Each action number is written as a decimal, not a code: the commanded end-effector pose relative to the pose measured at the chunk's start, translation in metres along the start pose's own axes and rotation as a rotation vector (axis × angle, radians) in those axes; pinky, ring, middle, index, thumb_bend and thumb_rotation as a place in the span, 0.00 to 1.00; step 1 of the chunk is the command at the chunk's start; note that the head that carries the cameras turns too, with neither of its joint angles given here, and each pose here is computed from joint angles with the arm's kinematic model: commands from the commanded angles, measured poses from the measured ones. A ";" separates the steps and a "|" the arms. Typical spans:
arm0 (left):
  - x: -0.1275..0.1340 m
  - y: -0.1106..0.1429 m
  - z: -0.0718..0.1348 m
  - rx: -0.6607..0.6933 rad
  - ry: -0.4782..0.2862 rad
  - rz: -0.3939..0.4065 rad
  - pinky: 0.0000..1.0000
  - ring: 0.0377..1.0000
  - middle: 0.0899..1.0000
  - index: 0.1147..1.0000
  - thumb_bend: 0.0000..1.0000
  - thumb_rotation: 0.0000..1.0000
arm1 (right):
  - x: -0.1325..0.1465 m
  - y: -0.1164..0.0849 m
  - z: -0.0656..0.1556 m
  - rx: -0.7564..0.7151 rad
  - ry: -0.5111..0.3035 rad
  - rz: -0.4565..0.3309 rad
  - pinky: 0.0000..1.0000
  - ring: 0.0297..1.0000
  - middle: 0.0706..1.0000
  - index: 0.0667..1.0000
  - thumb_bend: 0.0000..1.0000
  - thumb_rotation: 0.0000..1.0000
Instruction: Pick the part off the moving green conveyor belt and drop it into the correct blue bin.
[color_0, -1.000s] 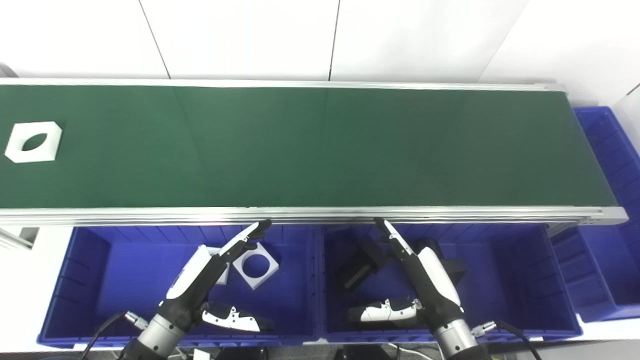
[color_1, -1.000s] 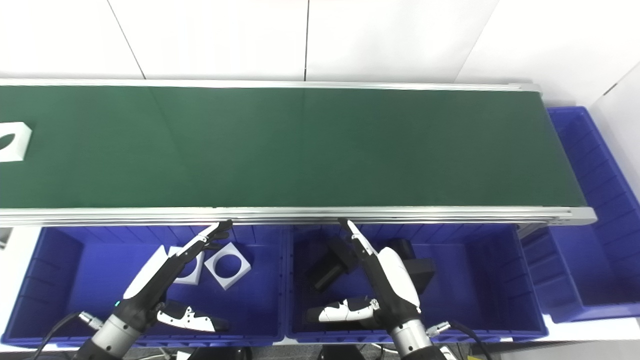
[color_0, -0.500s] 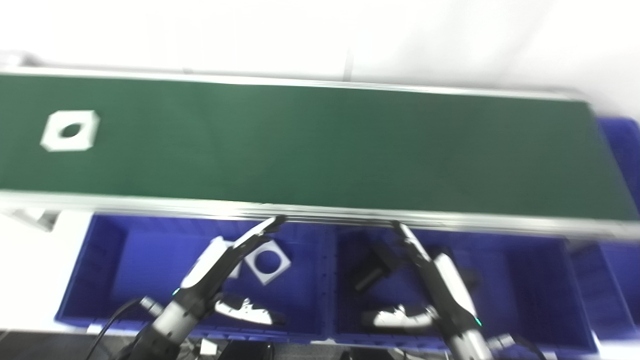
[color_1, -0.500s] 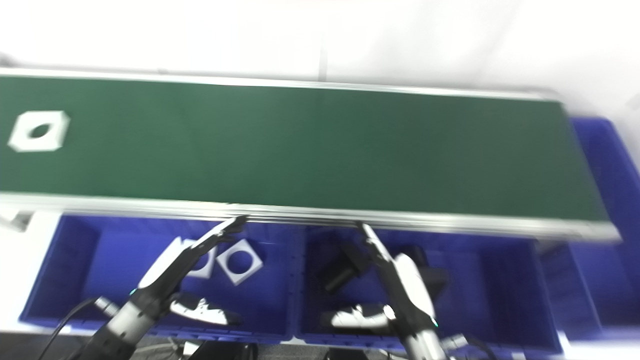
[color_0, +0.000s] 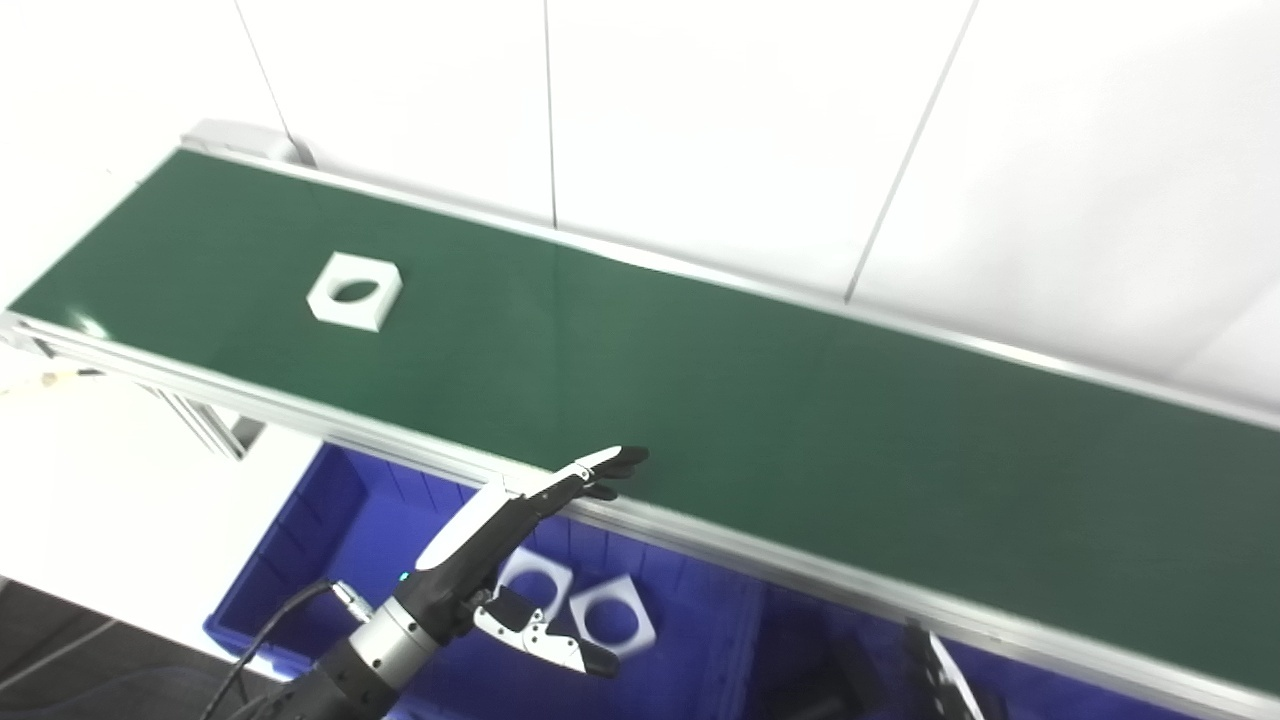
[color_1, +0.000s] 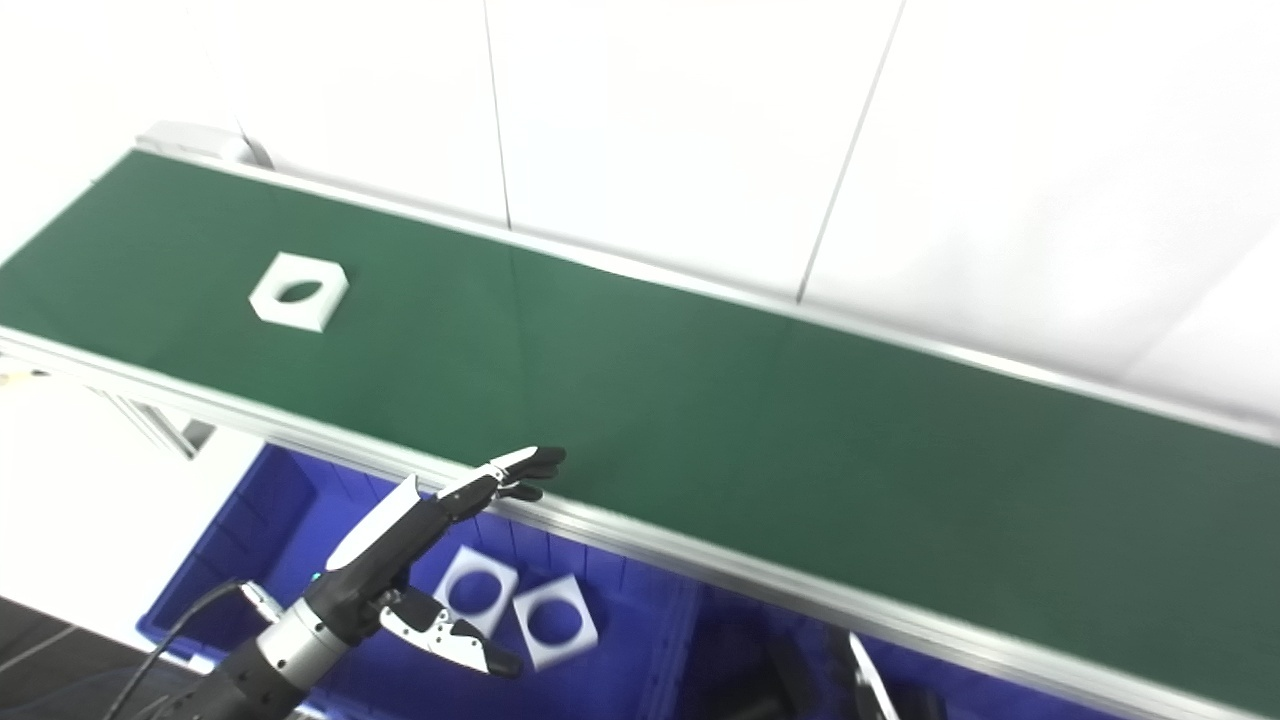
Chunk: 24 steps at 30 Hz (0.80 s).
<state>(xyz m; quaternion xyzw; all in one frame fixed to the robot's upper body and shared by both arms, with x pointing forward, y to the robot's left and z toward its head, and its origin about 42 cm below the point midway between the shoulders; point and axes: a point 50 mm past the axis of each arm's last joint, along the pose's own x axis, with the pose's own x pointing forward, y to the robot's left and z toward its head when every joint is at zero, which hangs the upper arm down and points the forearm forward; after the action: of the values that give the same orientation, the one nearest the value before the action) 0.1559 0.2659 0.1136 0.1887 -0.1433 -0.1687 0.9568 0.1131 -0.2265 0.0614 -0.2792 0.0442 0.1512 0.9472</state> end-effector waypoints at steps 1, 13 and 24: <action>0.007 0.016 0.011 0.044 -0.065 0.023 0.83 0.90 0.91 0.90 0.97 0.29 | 0.001 -0.005 0.005 0.015 -0.089 -0.040 0.76 0.85 0.89 0.93 0.96 0.07; 0.020 0.057 0.025 0.120 -0.099 0.051 0.89 0.94 0.95 0.94 0.94 0.27 | 0.002 -0.003 0.001 -0.008 -0.145 -0.074 0.71 0.81 0.84 0.89 0.99 0.11; 0.038 0.076 0.030 0.234 -0.104 0.063 0.87 0.93 0.94 0.91 0.92 0.31 | 0.003 -0.005 0.003 -0.002 -0.177 -0.098 0.70 0.79 0.82 0.87 1.00 0.09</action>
<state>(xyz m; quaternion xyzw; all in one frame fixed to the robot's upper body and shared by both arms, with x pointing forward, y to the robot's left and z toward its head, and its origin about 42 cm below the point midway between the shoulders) 0.1932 0.3074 0.1678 0.2692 -0.1961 -0.1303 0.9339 0.1136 -0.2278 0.0556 -0.2744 -0.0101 0.1374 0.9517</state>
